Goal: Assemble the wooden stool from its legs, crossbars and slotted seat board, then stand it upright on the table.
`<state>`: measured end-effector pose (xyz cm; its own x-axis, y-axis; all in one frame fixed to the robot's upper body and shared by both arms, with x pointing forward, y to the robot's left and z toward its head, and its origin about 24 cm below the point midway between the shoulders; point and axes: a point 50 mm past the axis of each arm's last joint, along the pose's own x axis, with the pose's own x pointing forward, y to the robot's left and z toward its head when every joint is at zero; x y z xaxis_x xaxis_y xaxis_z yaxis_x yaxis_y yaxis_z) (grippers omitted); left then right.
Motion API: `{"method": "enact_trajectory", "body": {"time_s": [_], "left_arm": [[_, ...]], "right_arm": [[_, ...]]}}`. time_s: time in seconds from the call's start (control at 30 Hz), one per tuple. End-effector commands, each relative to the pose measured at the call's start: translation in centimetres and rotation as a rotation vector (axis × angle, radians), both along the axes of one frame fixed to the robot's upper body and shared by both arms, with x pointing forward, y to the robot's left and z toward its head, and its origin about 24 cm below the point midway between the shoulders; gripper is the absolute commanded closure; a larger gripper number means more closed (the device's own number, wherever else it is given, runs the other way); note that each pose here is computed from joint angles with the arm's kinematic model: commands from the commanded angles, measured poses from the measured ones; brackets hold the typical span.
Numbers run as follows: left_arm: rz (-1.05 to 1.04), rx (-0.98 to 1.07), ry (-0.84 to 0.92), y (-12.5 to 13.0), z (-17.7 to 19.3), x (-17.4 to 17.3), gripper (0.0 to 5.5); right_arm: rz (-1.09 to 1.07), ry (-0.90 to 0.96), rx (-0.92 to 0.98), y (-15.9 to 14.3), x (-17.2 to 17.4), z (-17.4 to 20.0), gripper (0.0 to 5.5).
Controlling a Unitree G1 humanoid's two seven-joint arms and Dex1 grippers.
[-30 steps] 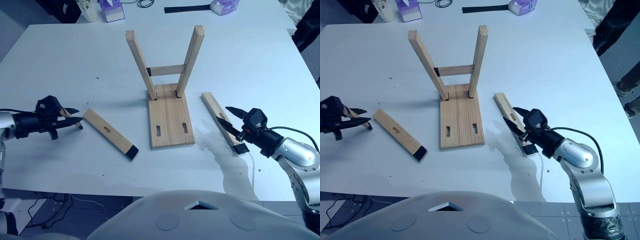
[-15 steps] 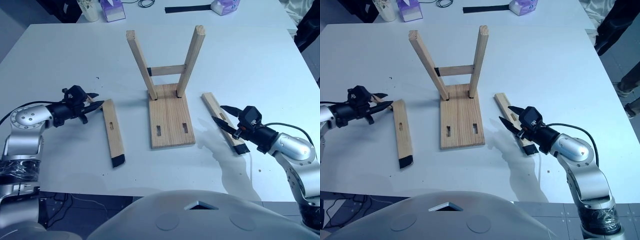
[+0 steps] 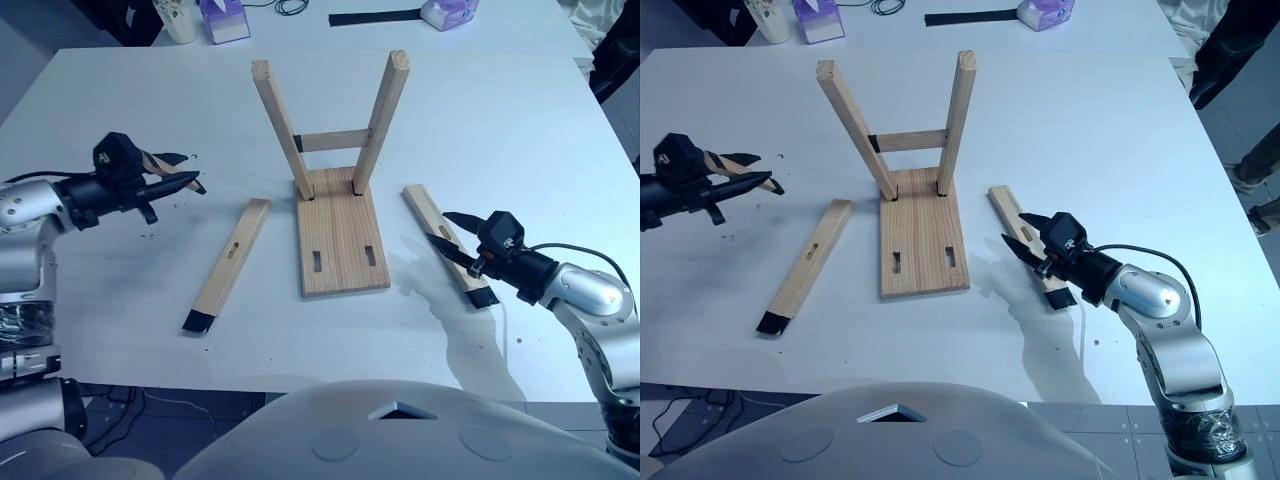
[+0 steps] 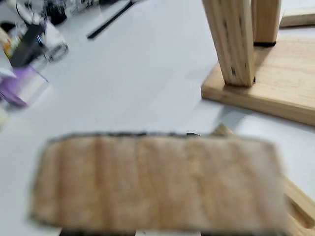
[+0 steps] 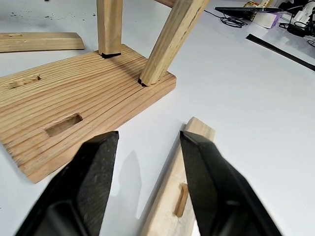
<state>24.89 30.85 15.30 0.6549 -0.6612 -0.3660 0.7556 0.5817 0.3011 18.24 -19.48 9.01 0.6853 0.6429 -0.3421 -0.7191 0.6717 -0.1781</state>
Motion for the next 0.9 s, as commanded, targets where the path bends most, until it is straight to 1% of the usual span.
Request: {"method": "enact_trajectory", "body": {"time_s": [0.03,0.2,0.43,0.63,0.9], "left_arm": [[-0.201,-0.024,0.032,-1.2,1.5,-1.1,4.20],[-0.380,0.026,0.054,-1.7,1.2,-1.6,4.20],[-0.511,0.044,0.099,-2.1,-0.1,-0.8,4.20],[-0.559,0.095,0.153,-2.0,-1.5,-1.0,4.20],[-0.580,0.147,0.155,-1.7,-2.5,-1.0,4.20]], "right_arm": [[0.002,-0.031,-0.010,-0.2,0.4,0.3,3.23],[0.017,-0.046,-0.016,-0.1,0.8,0.5,3.23],[0.047,-0.037,-0.016,0.5,0.7,0.2,3.23],[0.060,-0.027,-0.013,0.7,0.5,0.0,3.23],[0.077,-0.017,-0.008,1.2,0.1,-0.1,3.23]]}}
